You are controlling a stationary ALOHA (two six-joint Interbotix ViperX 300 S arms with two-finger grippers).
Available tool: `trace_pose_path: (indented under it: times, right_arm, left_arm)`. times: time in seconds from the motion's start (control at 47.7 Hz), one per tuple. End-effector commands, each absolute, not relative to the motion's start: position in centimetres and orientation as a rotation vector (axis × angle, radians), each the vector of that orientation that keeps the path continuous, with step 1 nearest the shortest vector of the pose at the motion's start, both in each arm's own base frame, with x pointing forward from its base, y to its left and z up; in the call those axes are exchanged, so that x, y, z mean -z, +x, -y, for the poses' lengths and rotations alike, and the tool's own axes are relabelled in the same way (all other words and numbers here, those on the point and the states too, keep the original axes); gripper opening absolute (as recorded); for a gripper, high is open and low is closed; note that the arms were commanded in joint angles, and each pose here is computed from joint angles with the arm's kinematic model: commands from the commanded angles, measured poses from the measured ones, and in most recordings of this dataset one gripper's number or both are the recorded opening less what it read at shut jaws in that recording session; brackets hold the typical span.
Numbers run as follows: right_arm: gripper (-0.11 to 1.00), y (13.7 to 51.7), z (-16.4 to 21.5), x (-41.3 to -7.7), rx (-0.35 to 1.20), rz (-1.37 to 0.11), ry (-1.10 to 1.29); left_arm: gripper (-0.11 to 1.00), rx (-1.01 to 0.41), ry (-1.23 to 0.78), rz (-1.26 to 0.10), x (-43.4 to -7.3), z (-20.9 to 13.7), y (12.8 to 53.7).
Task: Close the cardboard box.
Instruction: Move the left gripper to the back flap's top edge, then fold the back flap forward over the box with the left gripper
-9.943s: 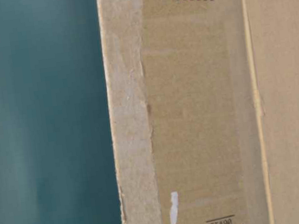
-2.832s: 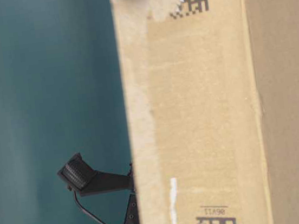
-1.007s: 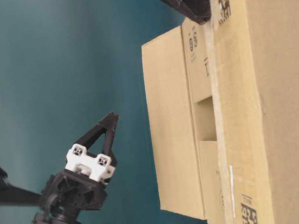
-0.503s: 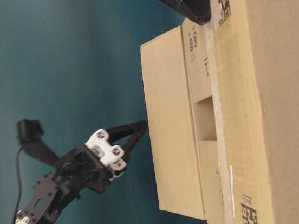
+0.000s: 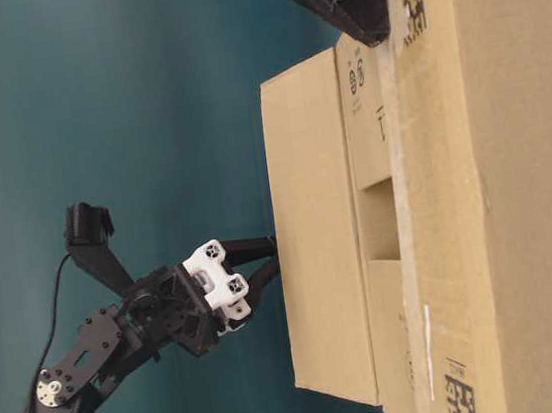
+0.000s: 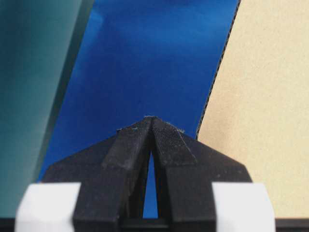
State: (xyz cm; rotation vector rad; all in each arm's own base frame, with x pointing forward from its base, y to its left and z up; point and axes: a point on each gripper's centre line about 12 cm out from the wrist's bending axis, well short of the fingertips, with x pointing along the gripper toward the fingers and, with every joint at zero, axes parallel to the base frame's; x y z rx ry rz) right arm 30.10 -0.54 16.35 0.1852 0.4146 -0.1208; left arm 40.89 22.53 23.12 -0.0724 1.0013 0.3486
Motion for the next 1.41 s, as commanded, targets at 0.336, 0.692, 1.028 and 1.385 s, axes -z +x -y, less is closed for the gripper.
trace_pose_path:
  times: [0.336,0.692,1.028,1.385]
  right_arm:
    - [0.00,30.6,0.7,-17.1,0.122,-0.379,0.180]
    - [0.00,30.6,1.0,-17.1,0.132,-0.379,0.177]
    - [0.00,30.6,1.2,-17.2,0.135,-0.374,0.169]
    - [0.00,30.7,1.2,-17.3,0.135,-0.371,0.170]
  left_arm:
    - [0.00,-0.321,-0.040,-0.938,-28.2,-20.4,41.0]
    - [0.00,-0.247,-0.015,-0.935,-30.0,-15.8,40.1]
    - [0.00,-0.205,-0.027,-0.905,-28.7,-12.0,39.1]
    - [0.00,-0.189,-0.075,-0.814,-27.7,-8.6,37.6]
